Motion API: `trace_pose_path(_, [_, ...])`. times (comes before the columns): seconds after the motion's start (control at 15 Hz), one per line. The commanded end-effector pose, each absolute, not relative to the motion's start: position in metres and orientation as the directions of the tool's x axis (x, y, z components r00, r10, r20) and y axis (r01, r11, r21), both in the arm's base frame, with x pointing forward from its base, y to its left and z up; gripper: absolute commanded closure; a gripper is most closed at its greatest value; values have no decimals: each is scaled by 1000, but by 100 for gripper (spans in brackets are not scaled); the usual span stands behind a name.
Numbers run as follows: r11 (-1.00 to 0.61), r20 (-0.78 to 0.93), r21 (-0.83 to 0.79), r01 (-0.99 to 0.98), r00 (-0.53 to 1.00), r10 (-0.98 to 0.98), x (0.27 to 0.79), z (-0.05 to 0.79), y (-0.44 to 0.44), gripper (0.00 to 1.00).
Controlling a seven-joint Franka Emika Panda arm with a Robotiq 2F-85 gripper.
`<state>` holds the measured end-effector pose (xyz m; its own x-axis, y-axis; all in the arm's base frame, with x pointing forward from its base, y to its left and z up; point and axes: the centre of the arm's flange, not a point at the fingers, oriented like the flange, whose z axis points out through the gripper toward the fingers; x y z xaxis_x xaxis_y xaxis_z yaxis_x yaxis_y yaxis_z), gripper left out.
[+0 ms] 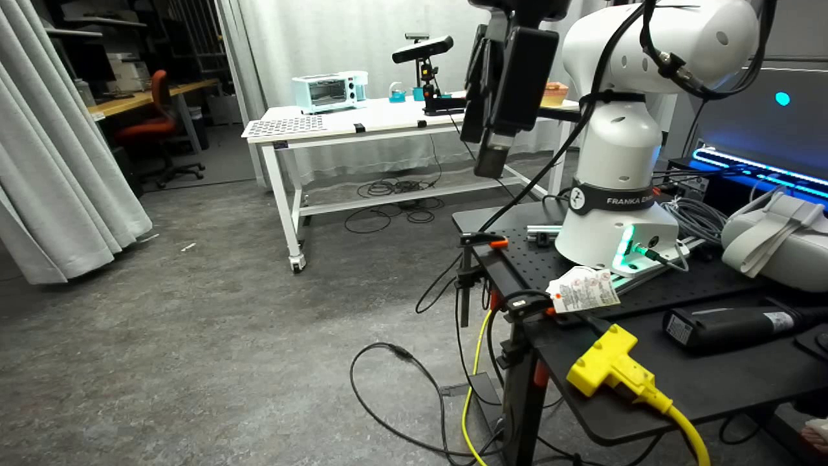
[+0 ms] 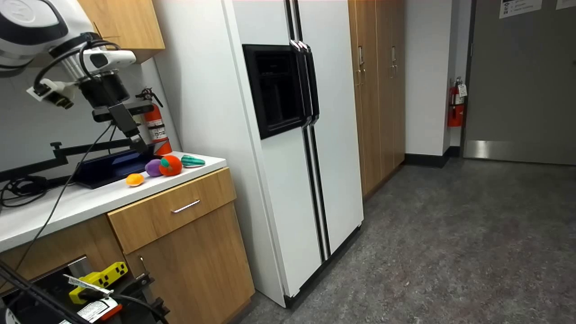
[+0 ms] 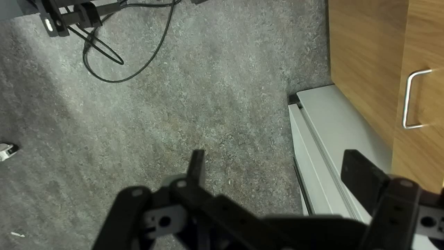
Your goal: Open the top drawer.
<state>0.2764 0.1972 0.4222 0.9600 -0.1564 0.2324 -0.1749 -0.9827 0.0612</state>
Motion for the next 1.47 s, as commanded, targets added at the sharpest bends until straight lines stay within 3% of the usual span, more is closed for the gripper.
trace_pose_path(0.0, [-983, 232, 61, -175, 960, -156, 276, 422, 197, 0])
trace_pose_path(1.4, [-986, 130, 62, -154, 981, -145, 277, 415, 195, 0])
